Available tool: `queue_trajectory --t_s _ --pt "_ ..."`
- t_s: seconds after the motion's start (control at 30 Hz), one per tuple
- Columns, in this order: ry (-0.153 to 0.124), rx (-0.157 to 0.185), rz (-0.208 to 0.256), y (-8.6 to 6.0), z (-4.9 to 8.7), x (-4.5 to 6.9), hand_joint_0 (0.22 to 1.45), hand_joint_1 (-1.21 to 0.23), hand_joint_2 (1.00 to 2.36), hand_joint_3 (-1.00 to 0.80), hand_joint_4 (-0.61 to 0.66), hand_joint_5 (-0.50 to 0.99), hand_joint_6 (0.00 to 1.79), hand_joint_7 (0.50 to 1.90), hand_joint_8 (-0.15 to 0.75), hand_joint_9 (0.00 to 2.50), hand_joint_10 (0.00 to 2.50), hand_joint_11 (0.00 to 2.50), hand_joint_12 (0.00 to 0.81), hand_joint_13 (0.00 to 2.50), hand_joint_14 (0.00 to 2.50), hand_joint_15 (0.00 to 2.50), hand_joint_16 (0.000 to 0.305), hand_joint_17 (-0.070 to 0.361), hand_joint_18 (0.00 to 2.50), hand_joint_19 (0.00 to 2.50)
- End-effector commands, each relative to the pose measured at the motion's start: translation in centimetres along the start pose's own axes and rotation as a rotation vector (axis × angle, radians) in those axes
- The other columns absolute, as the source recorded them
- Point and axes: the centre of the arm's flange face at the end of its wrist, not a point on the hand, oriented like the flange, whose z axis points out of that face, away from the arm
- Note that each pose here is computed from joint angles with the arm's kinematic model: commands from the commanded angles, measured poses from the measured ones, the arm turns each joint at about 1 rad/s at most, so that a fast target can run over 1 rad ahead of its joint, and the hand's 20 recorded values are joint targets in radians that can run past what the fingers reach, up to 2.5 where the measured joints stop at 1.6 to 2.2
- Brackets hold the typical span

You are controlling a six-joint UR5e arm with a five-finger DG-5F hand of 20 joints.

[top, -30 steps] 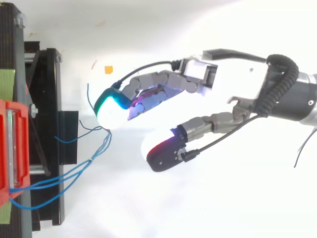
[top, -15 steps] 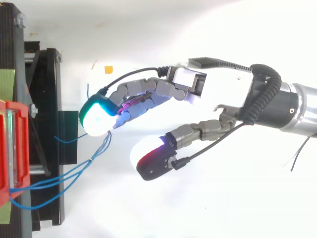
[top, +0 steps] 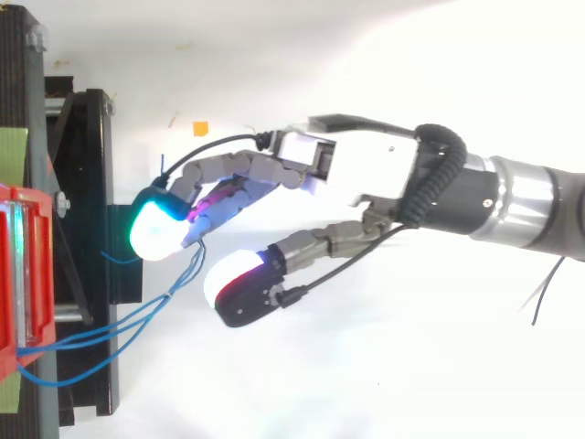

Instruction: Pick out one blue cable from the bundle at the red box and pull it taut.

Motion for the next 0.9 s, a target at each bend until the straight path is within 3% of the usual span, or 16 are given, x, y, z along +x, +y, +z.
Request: queue_trajectory --t_s 0.0,0.1,0.47,0.57,0.73,0.87 --pt "0.024 -0.008 0.039 -1.4 1.3 0.7 0.60 -0.62 1.01 -0.41 0.29 -0.12 0.50 0.89 0.266 0.78 0.00 0.08 0.381 0.71 0.01 0.32 0.049 0.110 0.54 0.59" --pt "0.043 -0.028 0.065 -0.9 1.7 0.9 0.60 -0.62 1.01 -0.42 0.28 -0.12 0.50 0.94 0.263 0.77 0.00 0.09 0.381 0.71 0.01 0.33 0.049 0.111 0.54 0.61" --pt "0.049 -0.065 0.081 -0.7 2.0 0.7 0.58 -0.62 1.01 -0.43 0.26 -0.12 0.50 1.01 0.273 0.78 0.01 0.13 0.385 0.74 0.01 0.36 0.051 0.114 0.56 0.64" --pt "0.060 -0.091 0.089 -0.4 2.2 0.7 0.64 -0.64 1.01 -0.31 0.23 -0.11 0.50 1.09 0.271 0.78 0.00 0.14 0.380 0.74 0.01 0.36 0.050 0.114 0.57 0.64" --pt "0.078 -0.112 0.087 -0.3 2.3 1.0 0.63 -0.66 1.01 -0.31 0.22 -0.11 0.50 1.10 0.270 0.78 0.01 0.14 0.383 0.74 0.01 0.37 0.051 0.114 0.58 0.65" --pt "0.075 -0.120 0.070 -0.2 2.3 0.9 0.63 -0.66 1.01 -0.33 0.23 -0.11 0.50 1.10 0.271 0.78 0.01 0.14 0.383 0.75 0.01 0.37 0.051 0.114 0.58 0.66"
